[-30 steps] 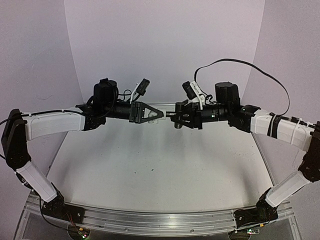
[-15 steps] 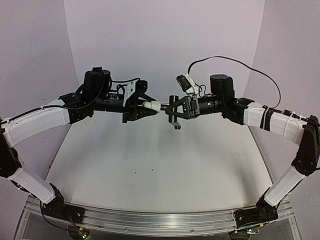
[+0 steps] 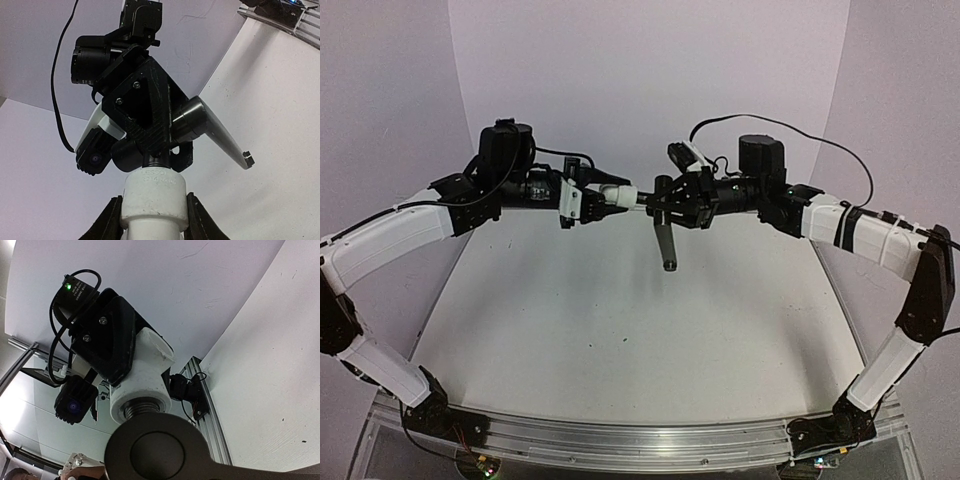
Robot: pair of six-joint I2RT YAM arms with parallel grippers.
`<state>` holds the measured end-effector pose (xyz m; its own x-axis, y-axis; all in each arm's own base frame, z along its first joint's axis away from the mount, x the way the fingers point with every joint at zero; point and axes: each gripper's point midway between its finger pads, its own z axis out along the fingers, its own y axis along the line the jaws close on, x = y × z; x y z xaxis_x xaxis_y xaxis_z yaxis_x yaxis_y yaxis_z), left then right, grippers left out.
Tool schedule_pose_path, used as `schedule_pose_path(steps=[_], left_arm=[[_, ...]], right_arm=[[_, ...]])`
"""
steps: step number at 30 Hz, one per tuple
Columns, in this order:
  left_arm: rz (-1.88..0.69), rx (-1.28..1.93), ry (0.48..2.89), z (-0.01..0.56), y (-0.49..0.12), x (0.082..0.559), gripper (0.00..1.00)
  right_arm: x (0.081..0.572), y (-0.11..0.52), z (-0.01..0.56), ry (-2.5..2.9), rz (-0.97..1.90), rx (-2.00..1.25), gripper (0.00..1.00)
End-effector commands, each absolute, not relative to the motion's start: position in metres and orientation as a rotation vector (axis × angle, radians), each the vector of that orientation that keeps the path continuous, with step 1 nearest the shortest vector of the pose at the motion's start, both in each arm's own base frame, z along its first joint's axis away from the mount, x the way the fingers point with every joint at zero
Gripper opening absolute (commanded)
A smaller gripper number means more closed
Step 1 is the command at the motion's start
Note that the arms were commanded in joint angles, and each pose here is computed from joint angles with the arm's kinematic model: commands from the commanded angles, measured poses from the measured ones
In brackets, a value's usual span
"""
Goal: Install the water faucets
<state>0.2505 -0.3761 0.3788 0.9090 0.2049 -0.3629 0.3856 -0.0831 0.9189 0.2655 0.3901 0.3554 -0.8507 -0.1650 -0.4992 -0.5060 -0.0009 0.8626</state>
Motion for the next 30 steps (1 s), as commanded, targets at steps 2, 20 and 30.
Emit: schedule_pose_path(steps=[2,20,30], left_arm=[[-0.155,1.6,0.435,0.408,-0.387,0.248,0.72],[-0.868,0.739,1.285,0.448,-0.304,0.242,1.0],[-1.549,0.459,1.778,0.376,-0.33,0.247,1.0]], right_arm=[[0.254,0.391,0.42,1.733,1.898,-0.815,0.0],[0.277,0.36,0.386,1.55,1.382,-0.972,0.0],[0.289,0.336,0.341,1.464,0.89,-1.13,0.0]])
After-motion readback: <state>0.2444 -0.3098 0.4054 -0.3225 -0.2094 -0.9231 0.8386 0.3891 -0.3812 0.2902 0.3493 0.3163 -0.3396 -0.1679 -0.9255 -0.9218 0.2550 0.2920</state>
